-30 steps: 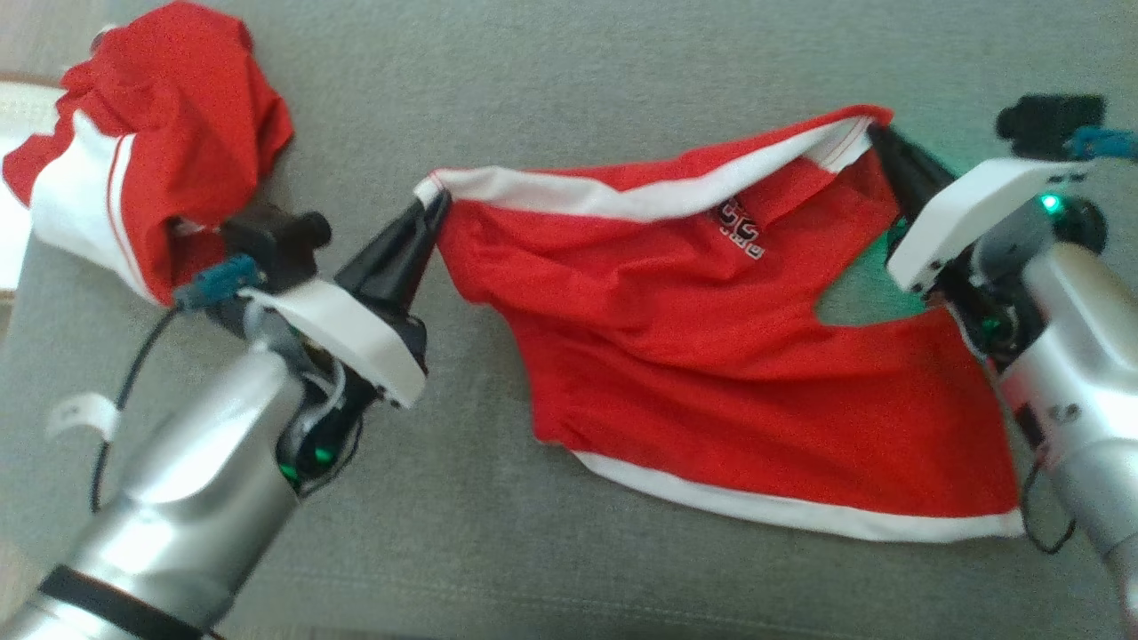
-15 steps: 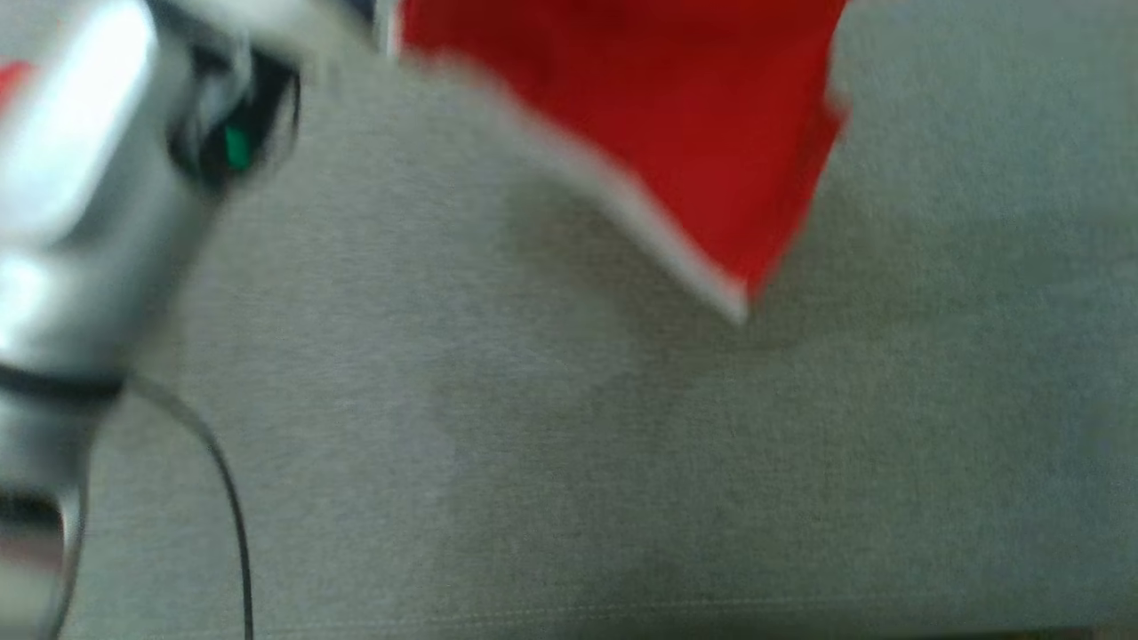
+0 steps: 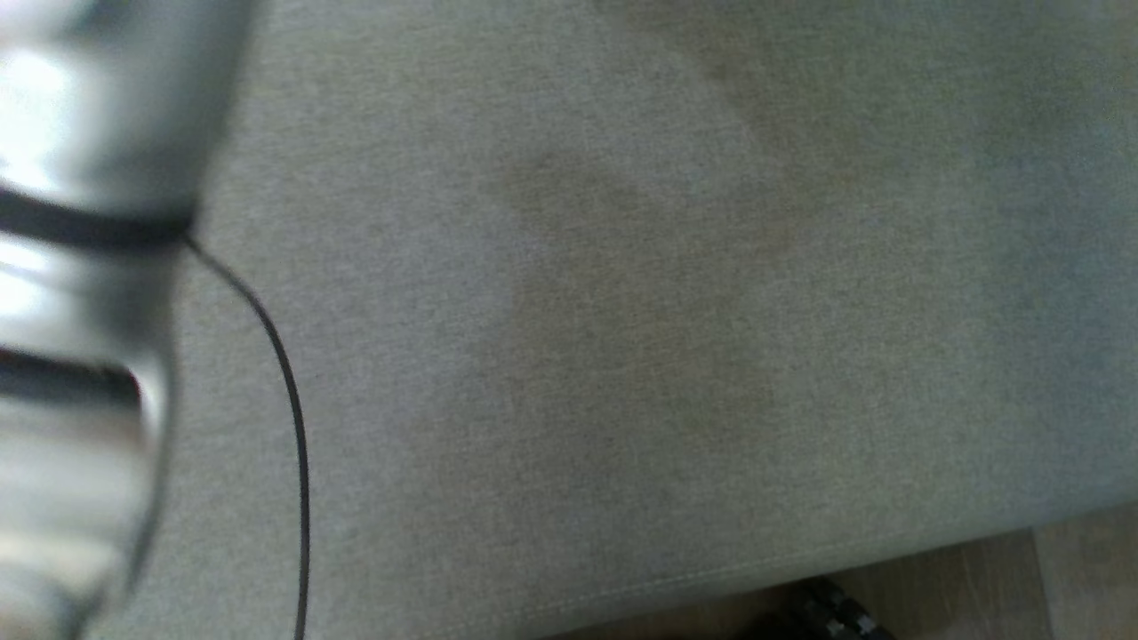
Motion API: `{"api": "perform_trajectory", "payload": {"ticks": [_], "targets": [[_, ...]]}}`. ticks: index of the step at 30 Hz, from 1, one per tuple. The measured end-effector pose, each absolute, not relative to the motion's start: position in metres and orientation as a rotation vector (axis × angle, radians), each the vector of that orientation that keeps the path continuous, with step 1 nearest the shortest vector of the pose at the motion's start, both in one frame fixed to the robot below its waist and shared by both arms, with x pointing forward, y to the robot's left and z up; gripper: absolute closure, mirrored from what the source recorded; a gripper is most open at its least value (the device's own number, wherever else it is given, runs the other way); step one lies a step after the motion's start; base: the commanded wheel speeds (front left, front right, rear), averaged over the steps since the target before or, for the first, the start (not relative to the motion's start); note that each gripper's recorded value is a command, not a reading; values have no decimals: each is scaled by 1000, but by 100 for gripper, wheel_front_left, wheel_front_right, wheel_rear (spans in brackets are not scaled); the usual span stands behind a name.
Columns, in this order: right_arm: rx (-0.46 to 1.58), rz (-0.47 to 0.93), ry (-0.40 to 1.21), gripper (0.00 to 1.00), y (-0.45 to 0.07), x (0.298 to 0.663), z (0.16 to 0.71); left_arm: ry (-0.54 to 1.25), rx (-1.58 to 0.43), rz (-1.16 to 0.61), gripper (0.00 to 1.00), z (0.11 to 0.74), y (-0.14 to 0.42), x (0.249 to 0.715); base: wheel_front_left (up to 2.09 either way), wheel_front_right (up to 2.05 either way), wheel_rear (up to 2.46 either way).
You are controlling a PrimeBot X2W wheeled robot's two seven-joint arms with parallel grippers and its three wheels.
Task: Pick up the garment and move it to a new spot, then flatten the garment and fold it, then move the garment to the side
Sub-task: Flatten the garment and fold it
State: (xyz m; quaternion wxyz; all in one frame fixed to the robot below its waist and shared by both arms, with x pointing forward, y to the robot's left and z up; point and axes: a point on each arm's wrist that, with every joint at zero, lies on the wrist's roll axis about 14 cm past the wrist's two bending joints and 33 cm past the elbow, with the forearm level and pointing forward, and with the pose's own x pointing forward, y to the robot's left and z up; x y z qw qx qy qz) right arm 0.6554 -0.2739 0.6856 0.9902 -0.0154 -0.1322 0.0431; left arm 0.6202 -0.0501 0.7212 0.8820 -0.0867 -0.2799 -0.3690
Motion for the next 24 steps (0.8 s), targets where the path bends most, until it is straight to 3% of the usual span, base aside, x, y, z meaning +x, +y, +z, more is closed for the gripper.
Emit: {"api": "perform_trajectory", "payload": {"ticks": [7, 11, 16, 24], "targets": [[61, 110, -83, 100, -270, 630, 579, -167, -280, -815, 100, 545, -65, 584, 0, 0, 0], [118, 126, -35, 100, -268, 605, 547, -116, -307, -834, 100, 524, -56, 549, 0, 0, 0], [222, 95, 95, 100, -284, 534, 507, 20, -310, -855, 100, 485, -45, 472, 0, 0, 0], [319, 51, 229, 100, -293, 426, 481, 53, -270, -818, 100, 480, -23, 409, 0, 0, 0]]}}
